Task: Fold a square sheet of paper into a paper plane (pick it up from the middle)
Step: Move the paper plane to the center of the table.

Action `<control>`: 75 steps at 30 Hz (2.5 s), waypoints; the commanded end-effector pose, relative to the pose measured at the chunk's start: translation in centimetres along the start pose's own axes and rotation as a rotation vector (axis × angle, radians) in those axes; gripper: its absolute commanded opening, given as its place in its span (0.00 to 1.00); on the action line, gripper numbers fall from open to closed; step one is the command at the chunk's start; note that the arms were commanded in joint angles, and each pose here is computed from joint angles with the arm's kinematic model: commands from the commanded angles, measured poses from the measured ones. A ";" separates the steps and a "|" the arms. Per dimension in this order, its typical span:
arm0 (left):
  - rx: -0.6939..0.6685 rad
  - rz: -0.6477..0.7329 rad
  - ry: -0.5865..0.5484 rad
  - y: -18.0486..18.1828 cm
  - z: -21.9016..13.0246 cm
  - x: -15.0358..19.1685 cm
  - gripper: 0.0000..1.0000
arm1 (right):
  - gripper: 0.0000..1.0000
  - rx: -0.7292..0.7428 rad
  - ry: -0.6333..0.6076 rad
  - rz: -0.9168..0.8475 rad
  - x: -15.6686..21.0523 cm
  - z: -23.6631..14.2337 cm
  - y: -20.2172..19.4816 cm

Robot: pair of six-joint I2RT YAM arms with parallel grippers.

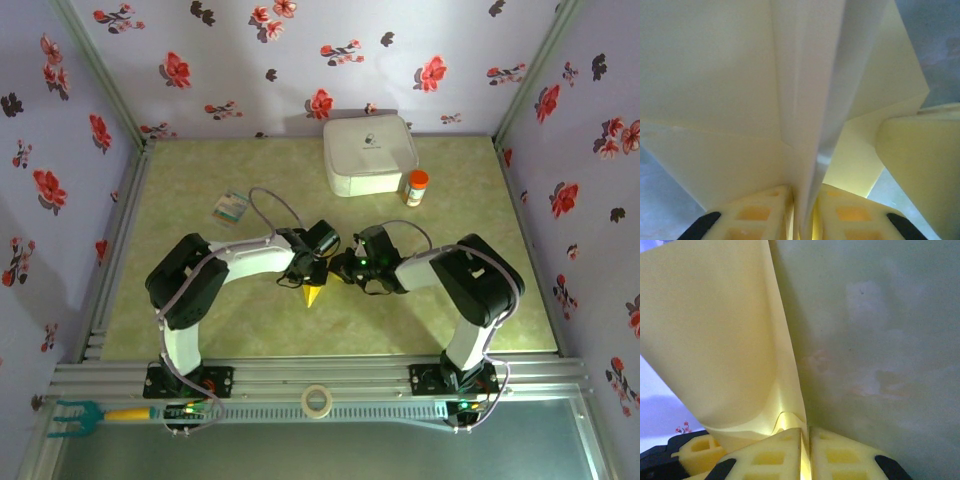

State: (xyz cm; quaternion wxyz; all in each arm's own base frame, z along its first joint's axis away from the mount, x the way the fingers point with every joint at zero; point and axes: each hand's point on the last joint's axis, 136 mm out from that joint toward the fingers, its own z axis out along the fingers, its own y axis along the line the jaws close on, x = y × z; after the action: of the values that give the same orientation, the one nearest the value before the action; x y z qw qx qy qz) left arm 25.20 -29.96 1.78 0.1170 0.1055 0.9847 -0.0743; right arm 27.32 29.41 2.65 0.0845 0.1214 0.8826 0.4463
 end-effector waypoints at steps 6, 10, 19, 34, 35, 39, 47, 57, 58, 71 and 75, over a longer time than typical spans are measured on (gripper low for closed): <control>-0.126 -0.020 0.017 3.1 1.1 1.4 0.24 | 0.16 0.066 -0.068 -0.059 -0.6 -2.6 0.8; -0.129 -0.013 0.019 3.1 1.2 1.5 0.28 | 0.16 0.093 -0.099 -0.060 -0.9 -4.1 0.1; -0.155 -0.016 0.028 3.6 1.8 1.8 0.35 | 0.17 0.127 -0.179 -0.024 -1.8 -7.5 -2.0; -0.037 -0.127 -0.063 1.6 -1.9 -0.2 0.38 | 0.21 0.178 -0.256 -0.029 -2.1 -11.4 -3.1; -0.023 -0.135 -0.072 1.4 -2.3 -0.4 0.38 | 0.21 0.178 -0.259 -0.031 -2.1 -11.5 -3.1; 0.013 -0.163 -0.111 1.0 -3.8 -1.0 0.43 | 0.21 0.177 -0.258 -0.033 -2.1 -11.7 -3.0; 0.052 -0.173 -0.198 1.1 -6.9 -2.1 0.49 | 0.23 0.201 -0.269 -0.051 -2.3 -12.4 -2.9; 0.133 -0.215 -0.197 5.3 -6.3 -4.0 0.49 | 0.24 0.190 -0.273 -0.045 -2.2 -12.5 -2.7; 0.140 -0.231 -0.179 5.8 -5.9 -4.2 0.49 | 0.24 0.187 -0.271 -0.044 -2.2 -12.4 -2.7; 0.193 -0.243 -0.055 6.7 -1.1 -6.4 0.44 | 0.24 0.183 -0.266 -0.030 -2.2 -12.1 -3.0; 0.224 -0.245 -0.040 6.3 -0.6 -6.3 0.42 | 0.25 0.189 -0.261 -0.026 -2.1 -11.9 -3.3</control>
State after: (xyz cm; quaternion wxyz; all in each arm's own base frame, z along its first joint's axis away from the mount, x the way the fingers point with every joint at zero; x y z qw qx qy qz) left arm 31.92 -24.03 2.78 0.1162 -0.0181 0.9779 -0.1732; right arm 25.71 17.99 7.55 0.1915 0.1697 0.9040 0.3424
